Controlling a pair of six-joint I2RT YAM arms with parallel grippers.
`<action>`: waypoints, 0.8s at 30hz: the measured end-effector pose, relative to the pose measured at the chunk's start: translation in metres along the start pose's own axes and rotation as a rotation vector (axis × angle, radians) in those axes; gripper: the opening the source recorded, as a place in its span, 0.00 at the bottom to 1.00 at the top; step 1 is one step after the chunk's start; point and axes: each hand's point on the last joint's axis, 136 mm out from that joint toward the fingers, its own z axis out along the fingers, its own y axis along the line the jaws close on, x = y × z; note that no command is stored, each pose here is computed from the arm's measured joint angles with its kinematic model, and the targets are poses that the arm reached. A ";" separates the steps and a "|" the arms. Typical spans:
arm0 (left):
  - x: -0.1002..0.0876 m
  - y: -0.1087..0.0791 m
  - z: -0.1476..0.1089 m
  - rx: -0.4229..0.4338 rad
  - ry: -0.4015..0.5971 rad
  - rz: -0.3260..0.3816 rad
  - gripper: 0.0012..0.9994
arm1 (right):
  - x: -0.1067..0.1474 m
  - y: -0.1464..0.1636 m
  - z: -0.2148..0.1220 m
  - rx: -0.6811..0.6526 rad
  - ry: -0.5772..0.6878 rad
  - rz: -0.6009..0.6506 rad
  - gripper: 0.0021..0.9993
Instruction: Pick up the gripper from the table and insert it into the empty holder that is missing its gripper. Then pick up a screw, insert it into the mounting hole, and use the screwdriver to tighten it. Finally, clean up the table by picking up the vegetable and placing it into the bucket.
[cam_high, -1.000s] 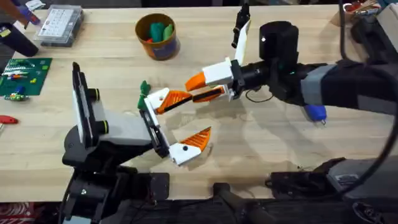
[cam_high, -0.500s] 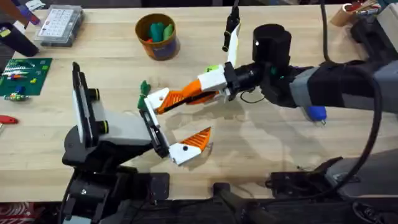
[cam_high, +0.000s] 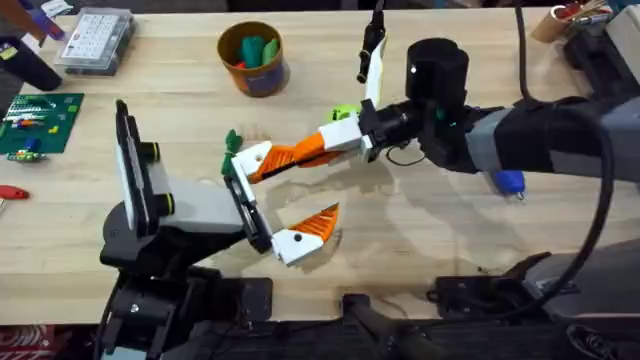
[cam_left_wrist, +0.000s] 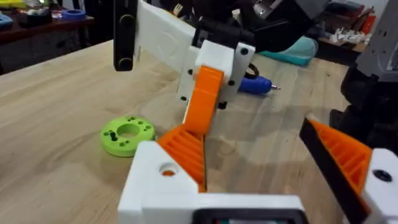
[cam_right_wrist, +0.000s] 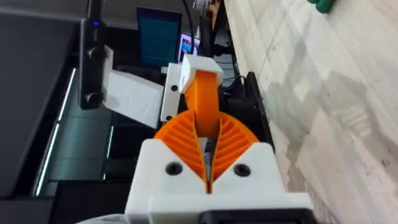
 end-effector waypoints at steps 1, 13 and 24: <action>0.000 0.000 0.000 -0.001 0.000 0.000 0.99 | 0.000 0.000 0.000 0.001 -0.001 -0.001 0.01; 0.000 0.004 0.000 -0.020 -0.001 -0.002 0.99 | -0.006 -0.002 0.004 0.022 -0.036 0.002 0.01; -0.002 0.013 -0.001 -0.072 -0.008 0.006 0.99 | -0.019 0.003 0.013 0.049 -0.057 0.025 0.01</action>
